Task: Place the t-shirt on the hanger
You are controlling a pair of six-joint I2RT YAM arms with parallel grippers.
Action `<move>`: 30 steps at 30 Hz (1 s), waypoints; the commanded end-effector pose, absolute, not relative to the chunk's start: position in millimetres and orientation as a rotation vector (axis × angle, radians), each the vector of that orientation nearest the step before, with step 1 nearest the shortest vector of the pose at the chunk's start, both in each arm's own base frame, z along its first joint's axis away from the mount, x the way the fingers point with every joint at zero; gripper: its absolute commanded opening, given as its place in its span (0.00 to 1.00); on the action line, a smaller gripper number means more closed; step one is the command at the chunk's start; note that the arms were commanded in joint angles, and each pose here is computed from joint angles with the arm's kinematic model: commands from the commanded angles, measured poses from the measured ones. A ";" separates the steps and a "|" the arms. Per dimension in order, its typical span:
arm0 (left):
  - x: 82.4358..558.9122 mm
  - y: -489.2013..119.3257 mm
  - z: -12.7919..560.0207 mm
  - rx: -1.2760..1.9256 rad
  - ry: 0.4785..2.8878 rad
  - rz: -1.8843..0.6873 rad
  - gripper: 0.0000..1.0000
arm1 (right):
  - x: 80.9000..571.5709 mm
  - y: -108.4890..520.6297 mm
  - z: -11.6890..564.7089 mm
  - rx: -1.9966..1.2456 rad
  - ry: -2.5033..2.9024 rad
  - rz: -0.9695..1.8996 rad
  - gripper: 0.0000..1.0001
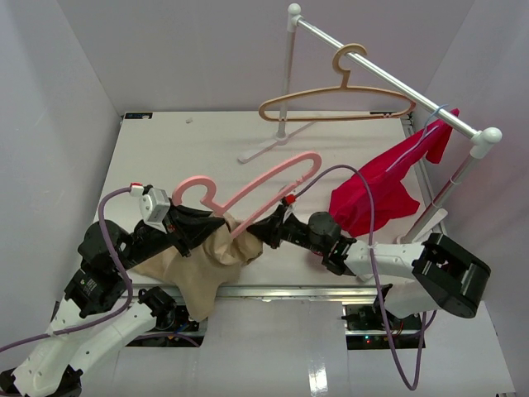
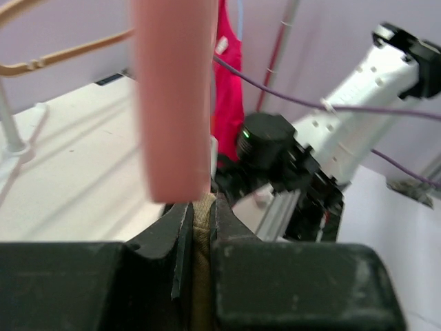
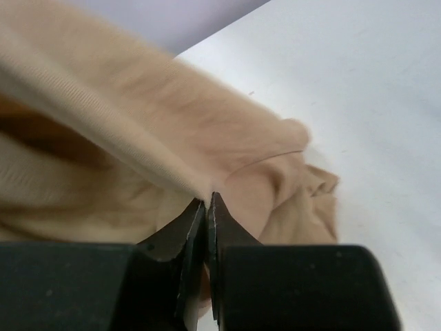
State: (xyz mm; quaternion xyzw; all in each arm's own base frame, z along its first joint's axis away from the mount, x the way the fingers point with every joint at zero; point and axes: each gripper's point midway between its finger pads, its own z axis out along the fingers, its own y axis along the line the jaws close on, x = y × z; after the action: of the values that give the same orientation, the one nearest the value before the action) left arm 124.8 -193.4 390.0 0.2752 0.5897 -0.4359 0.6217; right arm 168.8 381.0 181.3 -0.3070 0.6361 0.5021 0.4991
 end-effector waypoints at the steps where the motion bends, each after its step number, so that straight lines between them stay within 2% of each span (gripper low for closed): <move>1: 77.3 -203.7 399.7 0.872 1.245 -1.147 0.00 | 236.2 343.7 229.1 -0.422 1.541 1.153 0.08; 6: 41.3 -215.4 400.1 1.049 1.159 -1.340 0.00 | 262.7 337.3 239.3 -0.427 1.595 1.186 0.08; 9: 40.0 -219.9 403.9 1.060 1.139 -1.382 0.00 | 254.4 349.1 237.7 -0.541 1.605 1.221 0.14; 13: 42.3 -222.4 406.7 1.064 1.110 -1.377 0.00 | 230.8 339.9 234.7 -0.605 1.546 1.256 0.43; 15: 42.0 -222.2 411.9 1.055 1.091 -1.381 0.00 | 223.6 330.6 235.0 -0.600 1.531 1.241 0.49; 18: 46.4 -224.5 418.8 1.039 1.081 -1.376 0.00 | 213.8 313.2 240.8 -0.566 1.502 1.217 0.51; 30: 71.9 -232.4 422.7 0.954 1.118 -1.329 0.00 | 166.6 273.5 277.3 -0.526 1.326 1.261 0.48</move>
State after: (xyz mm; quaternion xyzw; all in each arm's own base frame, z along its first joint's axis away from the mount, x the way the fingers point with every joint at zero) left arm 67.5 -235.7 401.6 0.4172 0.4913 -0.5676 0.5122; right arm 180.4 281.8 256.7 -0.2243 0.5989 0.5259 0.5607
